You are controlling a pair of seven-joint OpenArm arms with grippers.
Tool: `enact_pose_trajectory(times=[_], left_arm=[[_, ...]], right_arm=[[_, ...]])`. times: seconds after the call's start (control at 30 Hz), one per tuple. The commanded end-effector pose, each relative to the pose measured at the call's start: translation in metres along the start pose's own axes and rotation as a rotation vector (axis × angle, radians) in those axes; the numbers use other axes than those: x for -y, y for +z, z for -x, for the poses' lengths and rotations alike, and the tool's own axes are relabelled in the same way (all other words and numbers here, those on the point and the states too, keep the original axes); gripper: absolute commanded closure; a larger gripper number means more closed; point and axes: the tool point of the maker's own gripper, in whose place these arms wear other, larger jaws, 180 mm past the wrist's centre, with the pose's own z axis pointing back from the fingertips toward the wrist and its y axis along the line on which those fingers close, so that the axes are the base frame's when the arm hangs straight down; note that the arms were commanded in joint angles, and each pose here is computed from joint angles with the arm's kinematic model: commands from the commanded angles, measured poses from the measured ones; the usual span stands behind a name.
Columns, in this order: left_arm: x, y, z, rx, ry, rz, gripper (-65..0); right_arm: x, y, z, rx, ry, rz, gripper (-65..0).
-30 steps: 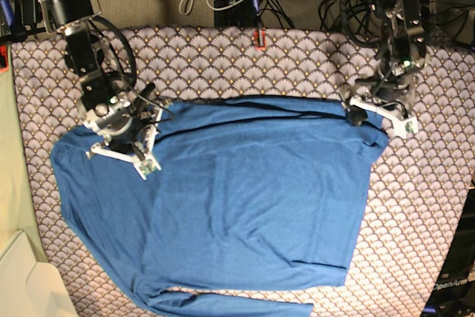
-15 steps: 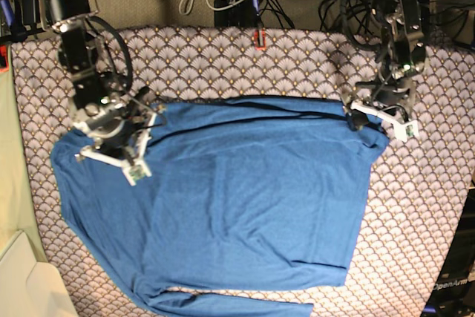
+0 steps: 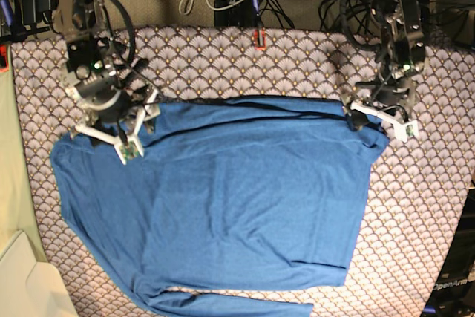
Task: Fold the T-shirt properly
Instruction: 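Pull the held shirt edge back toward the robot with both grippers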
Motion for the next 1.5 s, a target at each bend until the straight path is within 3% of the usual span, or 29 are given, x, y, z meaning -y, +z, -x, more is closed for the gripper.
enact_pose_trajectory(times=[0.0, 0.1, 0.17, 0.27, 0.33, 0.4, 0.47, 0.67, 1.27, 1.47], left_arm=[[0.0, 0.0, 0.009, -0.045, 0.011, 0.002, -52.9], [0.0, 0.0, 0.009, -0.045, 0.011, 0.002, -52.3], [0.0, 0.0, 0.009, -0.045, 0.008, -0.001, -45.1], [0.002, -0.001, 0.004, -0.04, 0.005, 0.003, -20.7], [0.001, -0.001, 0.004, -0.041, 0.004, 0.0, -0.8], [0.0, -0.001, 0.002, -0.038, 0.0, -0.002, -0.6], [-0.002, -0.001, 0.001, -0.036, 0.003, -0.005, -5.4], [-0.002, 0.0, -0.002, -0.028, 0.001, -0.004, 0.0], [-0.008, 0.002, -0.008, -0.016, -0.013, -0.012, -0.5], [-0.003, 0.008, -0.02, 0.017, -0.029, -0.004, -0.5]], right_arm=[[0.007, 0.002, -0.009, 0.037, -0.012, 0.019, -40.1], [0.004, -0.004, 0.002, 0.005, -0.053, 0.014, -40.1], [0.003, -0.009, 0.01, -0.021, -0.063, 0.009, -40.1], [0.002, -0.012, 0.016, -0.038, -0.066, 0.006, -40.1], [0.002, -0.013, 0.016, -0.039, -0.066, 0.005, -40.1], [0.001, -0.013, 0.016, -0.039, -0.066, 0.004, -40.1], [-0.001, -0.013, 0.016, -0.039, -0.066, -0.001, -40.1], [-0.016, -0.014, 0.015, -0.035, -0.096, -0.03, -40.1], [-0.024, -0.015, 0.011, -0.027, -0.121, -0.044, -40.1], [-0.027, -0.031, 0.028, -0.081, -0.133, -0.059, -40.1]])
